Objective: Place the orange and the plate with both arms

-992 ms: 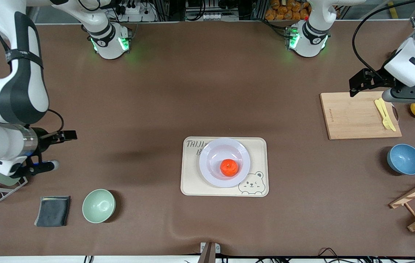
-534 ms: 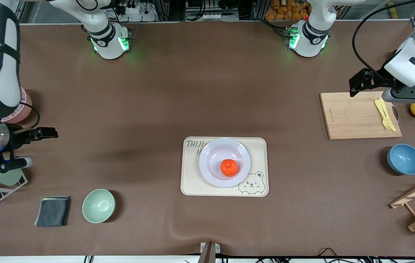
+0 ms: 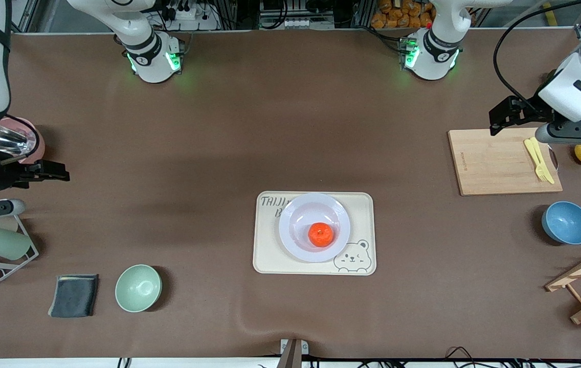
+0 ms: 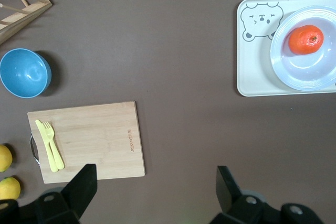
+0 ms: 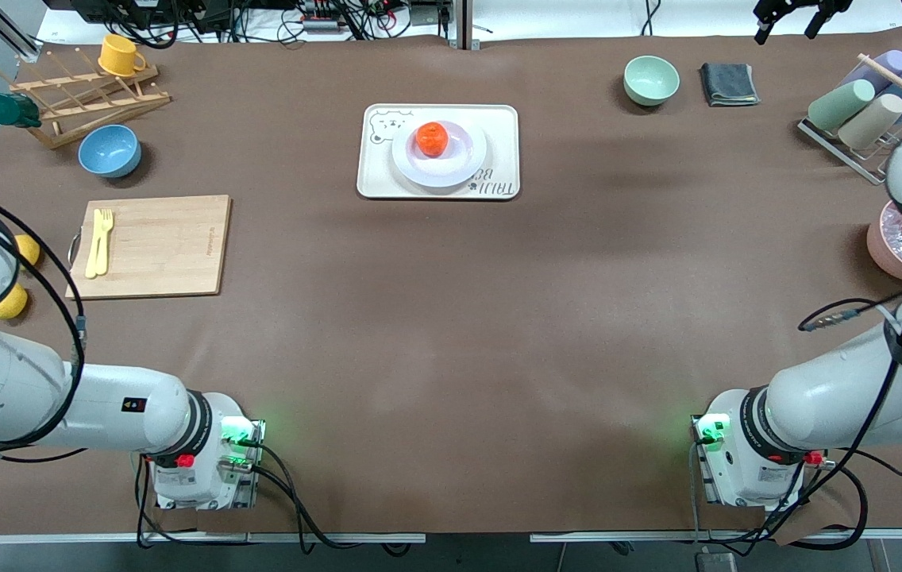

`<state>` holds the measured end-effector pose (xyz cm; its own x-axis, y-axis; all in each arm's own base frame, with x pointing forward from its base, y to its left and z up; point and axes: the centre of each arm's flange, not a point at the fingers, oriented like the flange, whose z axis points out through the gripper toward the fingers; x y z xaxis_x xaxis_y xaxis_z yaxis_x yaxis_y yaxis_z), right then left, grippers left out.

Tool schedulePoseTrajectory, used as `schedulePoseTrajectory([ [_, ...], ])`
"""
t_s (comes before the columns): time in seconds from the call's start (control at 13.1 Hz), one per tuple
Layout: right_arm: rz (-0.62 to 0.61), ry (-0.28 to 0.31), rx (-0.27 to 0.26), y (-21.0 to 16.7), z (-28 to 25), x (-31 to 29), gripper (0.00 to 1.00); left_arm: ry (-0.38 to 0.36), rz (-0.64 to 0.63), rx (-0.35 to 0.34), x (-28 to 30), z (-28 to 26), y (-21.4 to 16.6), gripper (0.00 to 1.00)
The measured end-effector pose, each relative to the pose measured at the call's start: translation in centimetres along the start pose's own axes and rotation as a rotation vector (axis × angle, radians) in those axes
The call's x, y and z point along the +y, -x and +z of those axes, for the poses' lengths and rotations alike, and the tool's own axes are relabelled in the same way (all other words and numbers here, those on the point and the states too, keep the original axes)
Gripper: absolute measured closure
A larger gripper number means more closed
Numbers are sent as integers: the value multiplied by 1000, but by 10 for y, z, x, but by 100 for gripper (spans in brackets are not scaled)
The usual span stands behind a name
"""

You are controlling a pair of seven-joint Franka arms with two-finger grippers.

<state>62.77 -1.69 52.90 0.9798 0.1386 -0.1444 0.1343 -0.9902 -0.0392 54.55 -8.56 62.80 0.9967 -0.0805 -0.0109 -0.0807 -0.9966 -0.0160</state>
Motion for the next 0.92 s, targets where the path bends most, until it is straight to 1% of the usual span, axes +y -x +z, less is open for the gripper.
schedulePoseTrajectory([
  [0.15,11,-2,36,21,18,-9,0,0,-1,-1,0,0,0,0],
  [0.31,28,-5,50,39,24,-22,0,0,-1,-1,0,0,0,0],
  [0.38,37,-4,60,46,20,-24,0,0,-1,-1,0,0,0,0],
  [0.46,48,-3,83,52,9,-20,0,0,-1,-1,0,0,0,0],
  [0.53,59,0,117,58,-5,-11,0,0,-1,-1,0,0,0,0],
  [0.69,25,14,179,65,-34,2,0,0,-1,-1,0,0,0,0],
  [0.76,13,18,195,67,-42,5,0,0,-1,-1,0,0,0,0],
  [0.92,16,20,204,68,-46,10,0,0,-1,-1,0,0,0,0],
])
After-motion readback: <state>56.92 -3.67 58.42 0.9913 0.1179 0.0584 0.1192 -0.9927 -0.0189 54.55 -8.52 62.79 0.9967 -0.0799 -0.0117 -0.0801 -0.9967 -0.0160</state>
